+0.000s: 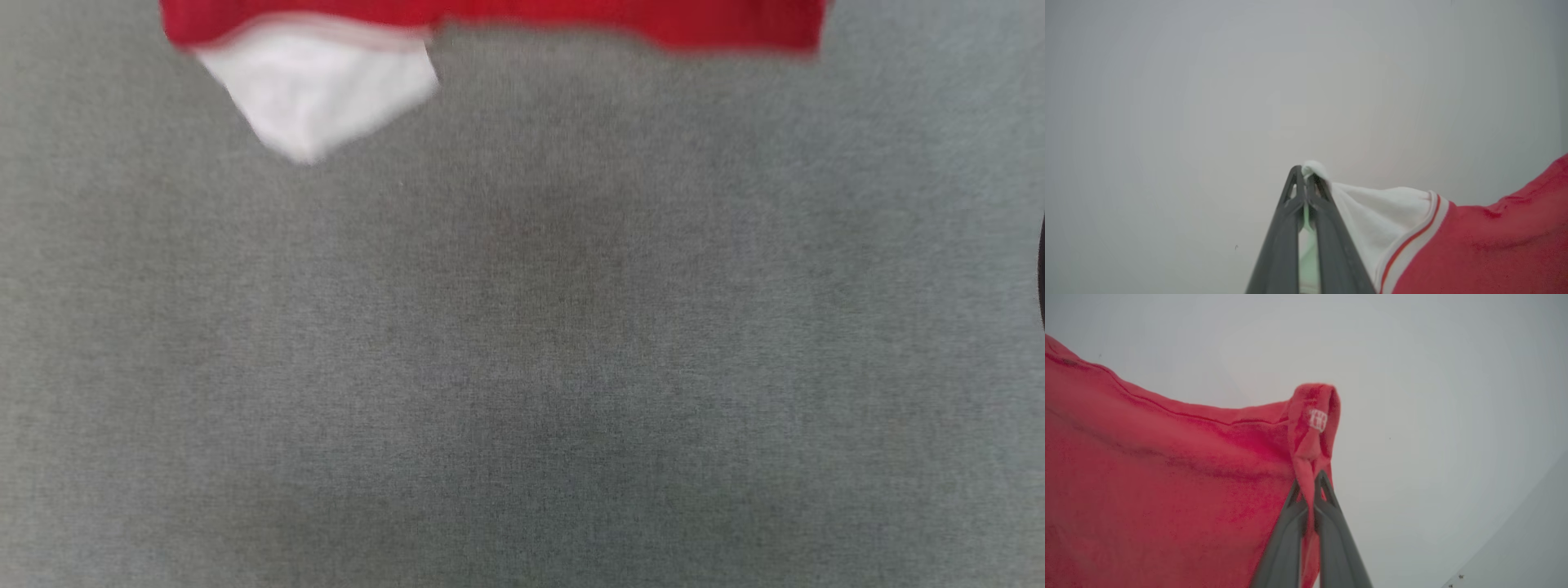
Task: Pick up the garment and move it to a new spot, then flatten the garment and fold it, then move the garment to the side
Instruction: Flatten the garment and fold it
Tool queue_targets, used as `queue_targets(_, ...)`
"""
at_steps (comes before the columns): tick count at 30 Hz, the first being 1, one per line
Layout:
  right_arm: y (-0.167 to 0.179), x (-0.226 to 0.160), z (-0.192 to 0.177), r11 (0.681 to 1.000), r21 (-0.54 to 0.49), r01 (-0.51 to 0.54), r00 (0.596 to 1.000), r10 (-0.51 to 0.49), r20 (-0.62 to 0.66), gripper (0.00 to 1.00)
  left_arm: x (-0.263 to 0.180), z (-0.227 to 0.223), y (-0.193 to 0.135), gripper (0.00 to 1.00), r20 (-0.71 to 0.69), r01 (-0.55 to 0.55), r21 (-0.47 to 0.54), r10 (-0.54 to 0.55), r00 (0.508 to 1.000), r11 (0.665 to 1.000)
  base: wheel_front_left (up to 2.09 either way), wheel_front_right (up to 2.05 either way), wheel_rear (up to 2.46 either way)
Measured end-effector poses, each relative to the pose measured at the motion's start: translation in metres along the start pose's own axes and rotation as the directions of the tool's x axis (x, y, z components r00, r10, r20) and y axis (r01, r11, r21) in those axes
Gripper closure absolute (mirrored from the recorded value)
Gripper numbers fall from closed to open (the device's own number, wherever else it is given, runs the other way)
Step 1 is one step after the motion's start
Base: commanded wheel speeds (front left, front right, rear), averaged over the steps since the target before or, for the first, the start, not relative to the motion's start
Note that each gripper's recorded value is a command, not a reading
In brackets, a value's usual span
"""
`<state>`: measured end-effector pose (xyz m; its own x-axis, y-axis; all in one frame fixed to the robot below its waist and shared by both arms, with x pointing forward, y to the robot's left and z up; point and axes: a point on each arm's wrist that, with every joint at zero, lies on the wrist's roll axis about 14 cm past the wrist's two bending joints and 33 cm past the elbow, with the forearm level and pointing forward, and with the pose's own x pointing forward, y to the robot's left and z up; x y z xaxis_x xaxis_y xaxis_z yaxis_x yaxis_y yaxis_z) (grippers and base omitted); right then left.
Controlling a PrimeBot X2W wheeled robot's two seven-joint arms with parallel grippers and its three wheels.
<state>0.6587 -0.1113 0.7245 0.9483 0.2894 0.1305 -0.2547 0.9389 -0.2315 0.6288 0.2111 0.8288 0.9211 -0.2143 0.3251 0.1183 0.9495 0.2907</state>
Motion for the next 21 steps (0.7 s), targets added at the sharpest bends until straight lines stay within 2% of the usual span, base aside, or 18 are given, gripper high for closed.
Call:
queue_targets(5,-0.004,0.028,0.002,0.997,-0.059,0.045,0.984,-0.034,0.173,1.0,0.023,0.008,-0.005,1.0,0.194,0.002,0.034,-0.009,0.981,0.999,0.0,0.0,0.0)
queue_targets(9,0.016,0.044,-0.04,0.998,-0.066,0.011,0.994,-0.004,0.11,1.0,0.027,-0.023,-0.012,1.0,0.164,0.021,0.017,-0.024,0.986,1.0,0.0,0.0,0.0)
queue_targets(12,0.036,0.048,-0.081,0.997,-0.073,-0.032,0.999,0.033,0.017,1.0,0.018,-0.073,-0.019,1.0,0.072,0.035,-0.022,-0.033,0.997,0.999,0.0,0.0,0.0)
queue_targets(15,0.05,0.042,-0.131,0.997,-0.042,-0.064,0.992,0.058,-0.113,1.0,-0.006,-0.142,-0.034,1.0,-0.089,0.054,-0.057,-0.058,0.994,0.997,0.0,0.0,0.0)
queue_targets(18,0.067,0.029,-0.166,0.996,0.007,-0.088,0.972,0.087,-0.219,1.0,-0.032,-0.193,-0.055,1.0,-0.255,0.065,-0.145,-0.101,0.962,0.987,0.0,0.0,0.0)
queue_targets(21,0.084,0.014,-0.194,0.991,0.093,-0.091,0.94,0.116,-0.32,1.0,-0.059,-0.226,-0.062,1.0,-0.409,0.05,-0.209,-0.133,0.903,0.977,0.0,0.0,0.0)
